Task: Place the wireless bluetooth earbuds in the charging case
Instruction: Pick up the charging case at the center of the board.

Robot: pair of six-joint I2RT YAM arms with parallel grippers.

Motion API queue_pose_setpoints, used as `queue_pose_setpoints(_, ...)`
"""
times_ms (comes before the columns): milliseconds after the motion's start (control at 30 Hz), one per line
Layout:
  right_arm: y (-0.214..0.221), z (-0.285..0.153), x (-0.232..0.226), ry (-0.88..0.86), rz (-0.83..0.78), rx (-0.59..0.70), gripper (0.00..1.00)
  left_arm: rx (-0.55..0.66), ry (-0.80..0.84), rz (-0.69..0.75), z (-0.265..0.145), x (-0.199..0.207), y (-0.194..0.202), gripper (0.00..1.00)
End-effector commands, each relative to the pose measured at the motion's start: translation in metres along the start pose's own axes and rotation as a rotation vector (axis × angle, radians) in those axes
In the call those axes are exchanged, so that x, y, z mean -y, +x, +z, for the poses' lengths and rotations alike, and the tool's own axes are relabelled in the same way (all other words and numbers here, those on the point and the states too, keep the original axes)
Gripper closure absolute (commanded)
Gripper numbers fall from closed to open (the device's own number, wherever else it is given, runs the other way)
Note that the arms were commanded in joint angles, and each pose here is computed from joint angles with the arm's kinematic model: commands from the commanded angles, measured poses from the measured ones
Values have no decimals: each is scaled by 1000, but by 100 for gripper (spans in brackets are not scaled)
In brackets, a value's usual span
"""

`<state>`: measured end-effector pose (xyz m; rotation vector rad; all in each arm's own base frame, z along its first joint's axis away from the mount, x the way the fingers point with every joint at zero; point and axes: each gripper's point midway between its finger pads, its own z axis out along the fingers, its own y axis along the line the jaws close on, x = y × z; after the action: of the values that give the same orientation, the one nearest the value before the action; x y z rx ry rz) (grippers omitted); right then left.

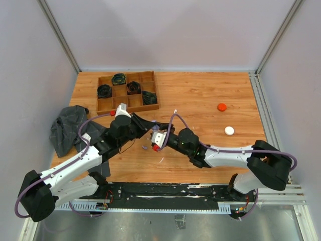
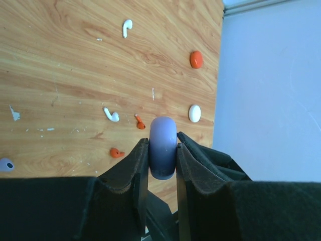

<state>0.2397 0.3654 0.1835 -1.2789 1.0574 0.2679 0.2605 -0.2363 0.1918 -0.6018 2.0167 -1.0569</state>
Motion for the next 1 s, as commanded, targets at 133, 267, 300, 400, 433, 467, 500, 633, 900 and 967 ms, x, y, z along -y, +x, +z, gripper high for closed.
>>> queue_pose_setpoints(133, -3, 1, 8, 142, -120, -7, 50, 87, -9, -72, -6, 6, -17, 100)
queue_pose_setpoints(267, -2, 1, 6, 163, -141, -18, 53, 102, -16, -97, -8, 2, -18, 100)
queue_pose_setpoints(300, -1, 1, 6, 165, -145, -20, 53, 102, -15, -100, -8, 2, -18, 100)
queue_pose_setpoints(400, -1, 2, 5, 171, -150, -23, 57, 94, -14, -101, -7, 2, -17, 100)
queue_pose_setpoints(433, -2, 2, 5, 175, -153, -20, 59, 91, -16, -101, -6, 2, -16, 100)
queue_pose_setpoints(467, -3, 3, 5, 178, -154, -17, 61, 87, -16, -102, -6, 2, -15, 100)
queue_pose_setpoints(500, -4, 3, 5, 182, -155, -15, 62, 83, -18, -102, -5, 1, -14, 100)
queue_pose_setpoints(633, -4, 4, 8, 209, -155, -15, 69, 68, -14, -107, -4, 1, -11, 99)
queue_pose_setpoints(900, -4, 4, 8, 220, -129, -11, 66, 75, -5, -81, -4, 1, -12, 99)
queue_pose_setpoints(967, -4, 2, 5, 203, -110, -11, 60, 87, -1, -42, -5, 1, -15, 100)
